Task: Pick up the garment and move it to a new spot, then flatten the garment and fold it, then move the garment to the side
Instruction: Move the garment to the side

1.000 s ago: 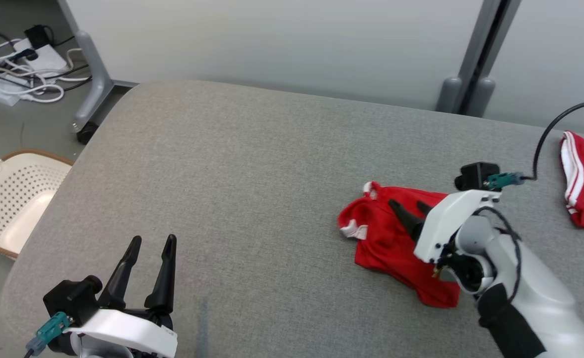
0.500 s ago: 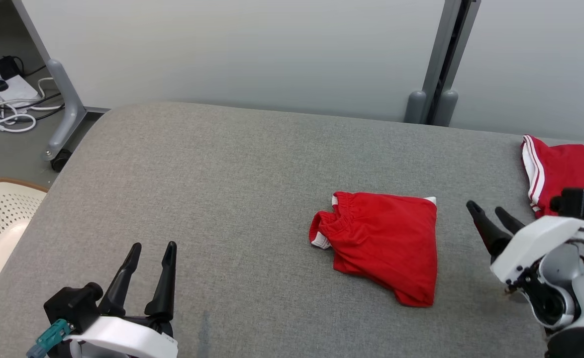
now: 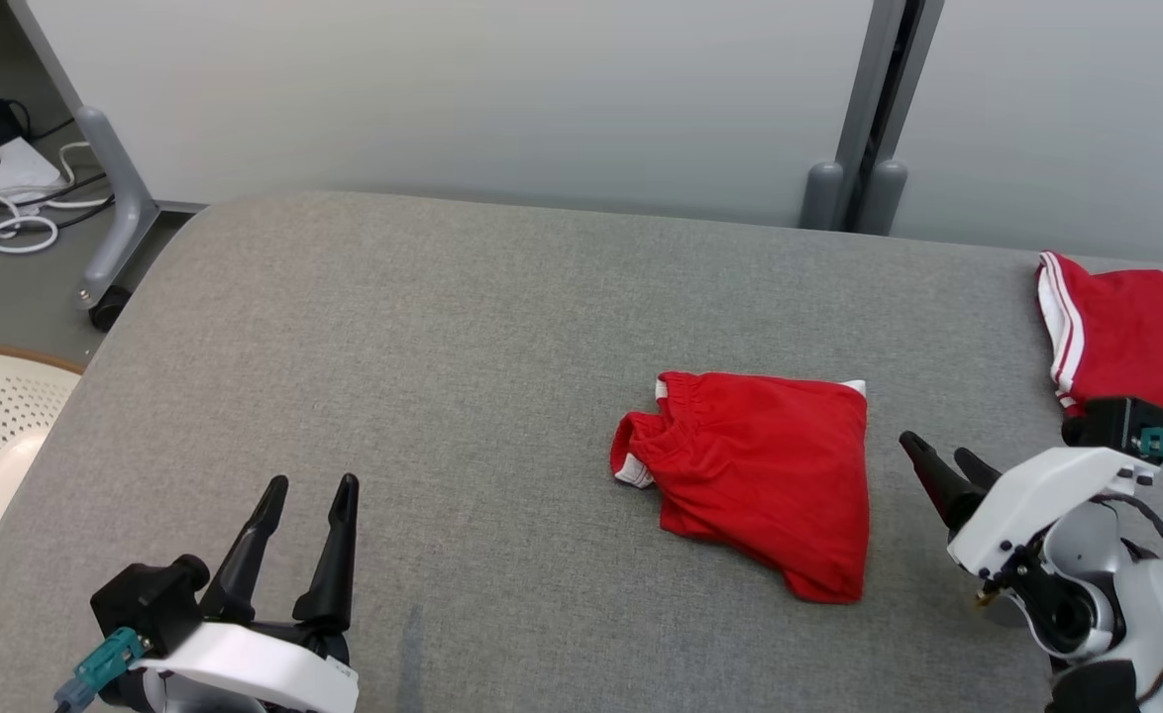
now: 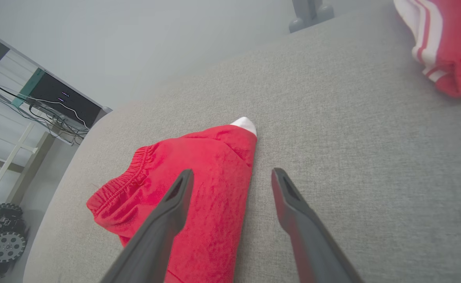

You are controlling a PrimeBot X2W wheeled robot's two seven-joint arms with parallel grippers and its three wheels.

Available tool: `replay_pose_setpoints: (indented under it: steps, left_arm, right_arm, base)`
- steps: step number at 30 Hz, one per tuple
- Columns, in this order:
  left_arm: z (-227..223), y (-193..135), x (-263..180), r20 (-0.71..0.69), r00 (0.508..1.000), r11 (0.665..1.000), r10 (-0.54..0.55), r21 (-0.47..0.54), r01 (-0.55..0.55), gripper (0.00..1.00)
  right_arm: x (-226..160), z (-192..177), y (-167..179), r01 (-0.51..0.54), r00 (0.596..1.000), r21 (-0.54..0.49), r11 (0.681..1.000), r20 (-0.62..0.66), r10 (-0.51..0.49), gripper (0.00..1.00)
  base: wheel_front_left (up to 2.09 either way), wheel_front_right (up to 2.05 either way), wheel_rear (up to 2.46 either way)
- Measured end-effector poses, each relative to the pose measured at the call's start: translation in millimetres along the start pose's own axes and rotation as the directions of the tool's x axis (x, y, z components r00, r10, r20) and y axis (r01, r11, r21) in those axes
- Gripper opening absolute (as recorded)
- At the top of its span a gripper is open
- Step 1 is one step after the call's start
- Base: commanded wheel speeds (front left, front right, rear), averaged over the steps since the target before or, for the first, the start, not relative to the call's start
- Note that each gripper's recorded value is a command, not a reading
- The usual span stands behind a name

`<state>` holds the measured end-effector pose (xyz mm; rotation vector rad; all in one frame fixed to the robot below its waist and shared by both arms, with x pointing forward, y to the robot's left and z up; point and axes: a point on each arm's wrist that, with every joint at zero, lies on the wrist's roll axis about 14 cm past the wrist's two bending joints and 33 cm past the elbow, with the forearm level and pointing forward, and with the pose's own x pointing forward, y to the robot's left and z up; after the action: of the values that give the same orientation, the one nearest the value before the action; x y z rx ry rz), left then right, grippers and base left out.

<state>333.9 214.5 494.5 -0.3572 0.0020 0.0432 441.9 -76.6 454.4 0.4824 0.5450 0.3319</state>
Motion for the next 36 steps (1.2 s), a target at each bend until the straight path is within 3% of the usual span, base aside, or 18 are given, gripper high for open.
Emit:
replay_pose_setpoints:
  steps: [7, 16, 21, 22, 23, 24, 29, 36]
  left_arm:
    - [-2, 8, -1, -0.009, 1.0, 1.0, 0.024, -0.005, -0.024, 1.0]
    - [1, 26, -9, 0.002, 0.997, 0.997, 0.081, -0.001, -0.081, 1.0]
    - [1, 32, -12, 0.002, 0.995, 0.995, 0.1, 0.0, -0.1, 1.0]
    - [1, 32, -12, 0.003, 0.995, 0.995, 0.102, -0.001, -0.102, 1.0]
    - [1, 33, -13, 0.004, 0.995, 0.995, 0.104, -0.001, -0.104, 1.0]
    - [1, 33, -13, 0.007, 0.994, 0.994, 0.106, -0.001, -0.106, 1.0]
    - [5, 34, -10, 0.015, 0.994, 0.994, 0.105, 0.002, -0.106, 1.0]
    - [5, 24, -3, 0.018, 0.997, 0.997, 0.071, 0.004, -0.071, 1.0]
  right_arm:
    - [25, -17, -1, 0.026, 0.993, 0.03, 0.999, -0.112, -0.022, 1.0]
    - [45, -69, 0, 0.064, 0.95, 0.028, 0.998, -0.308, -0.052, 1.0]
    - [51, -76, -3, 0.087, 0.937, 0.024, 0.996, -0.342, -0.074, 1.0]
    - [52, -76, -2, 0.087, 0.936, 0.023, 0.996, -0.345, -0.073, 0.49]
    - [54, -75, -1, 0.086, 0.937, 0.024, 0.996, -0.342, -0.072, 0.28]
    - [56, -73, 1, 0.082, 0.939, 0.024, 0.996, -0.338, -0.069, 0.0]
    - [59, -73, 10, 0.056, 0.946, 0.011, 0.998, -0.322, -0.049, 0.0]
    - [66, -36, 29, -0.007, 0.984, -0.061, 0.998, -0.18, -0.004, 0.0]
  base:
    - [0.0, 0.0, 0.0]
    - [0.0, 0.0, 0.0]
    - [0.0, 0.0, 0.0]
    - [0.0, 0.0, 0.0]
    - [0.0, 0.0, 0.0]
    - [0.0, 0.0, 0.0]
    - [0.0, 0.0, 0.0]
    - [0.0, 0.0, 0.0]
